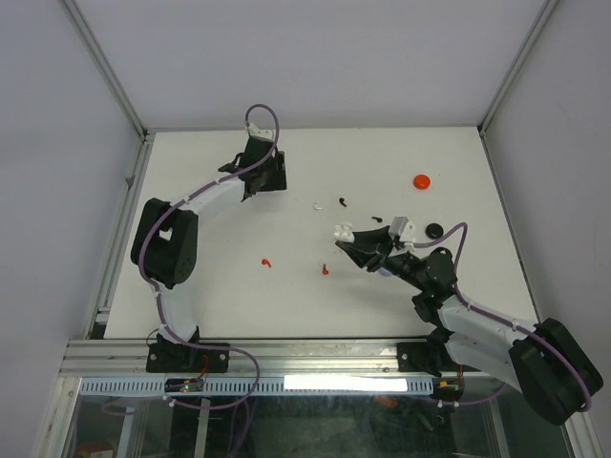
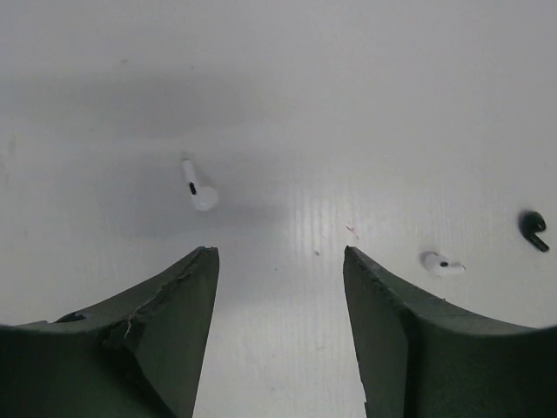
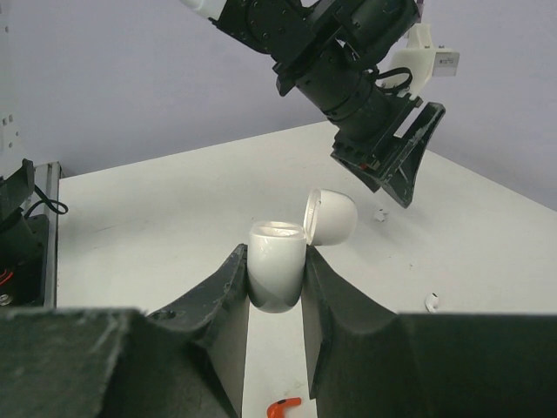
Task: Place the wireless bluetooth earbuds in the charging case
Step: Pick up the earbud from the center of the board.
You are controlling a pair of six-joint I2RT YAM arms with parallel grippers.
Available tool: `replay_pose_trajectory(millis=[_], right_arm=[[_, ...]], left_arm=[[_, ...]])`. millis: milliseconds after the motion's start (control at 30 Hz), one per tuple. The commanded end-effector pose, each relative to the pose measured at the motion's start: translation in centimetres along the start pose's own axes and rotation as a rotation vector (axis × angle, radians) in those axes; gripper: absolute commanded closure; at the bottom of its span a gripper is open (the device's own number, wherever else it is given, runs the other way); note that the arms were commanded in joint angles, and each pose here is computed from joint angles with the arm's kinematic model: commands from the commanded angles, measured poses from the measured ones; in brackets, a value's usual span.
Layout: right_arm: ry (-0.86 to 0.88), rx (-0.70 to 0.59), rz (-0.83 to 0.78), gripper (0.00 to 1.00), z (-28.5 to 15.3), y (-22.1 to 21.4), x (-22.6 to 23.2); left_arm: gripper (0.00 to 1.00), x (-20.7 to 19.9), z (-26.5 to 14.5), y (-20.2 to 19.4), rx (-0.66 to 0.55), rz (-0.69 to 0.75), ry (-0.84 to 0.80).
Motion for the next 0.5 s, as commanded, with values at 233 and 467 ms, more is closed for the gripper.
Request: replay_pose_trajectory(millis=[233, 467], right_arm=[[-0.009, -0.041, -0.029, 1.0, 0.1, 0.8, -0.4], [-0.018, -0.029, -0.033, 1.0, 0.1, 0.9, -0.6]], left_arm=[[0.45, 5.2, 4.0, 3.7, -0.002, -0.017, 0.108], [0.51, 4.9, 5.8, 2.9, 0.059, -0.011, 0.052]])
Point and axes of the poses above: each gripper's point midway between its finger pads, its own z axis out along the fingers, its own x axis along the line the jaws close on, y = z × x, the point moved 8 cm from there along -z, back along the fingers, and after that the axes turned 3 degrees about z, right-handed, at the moved point
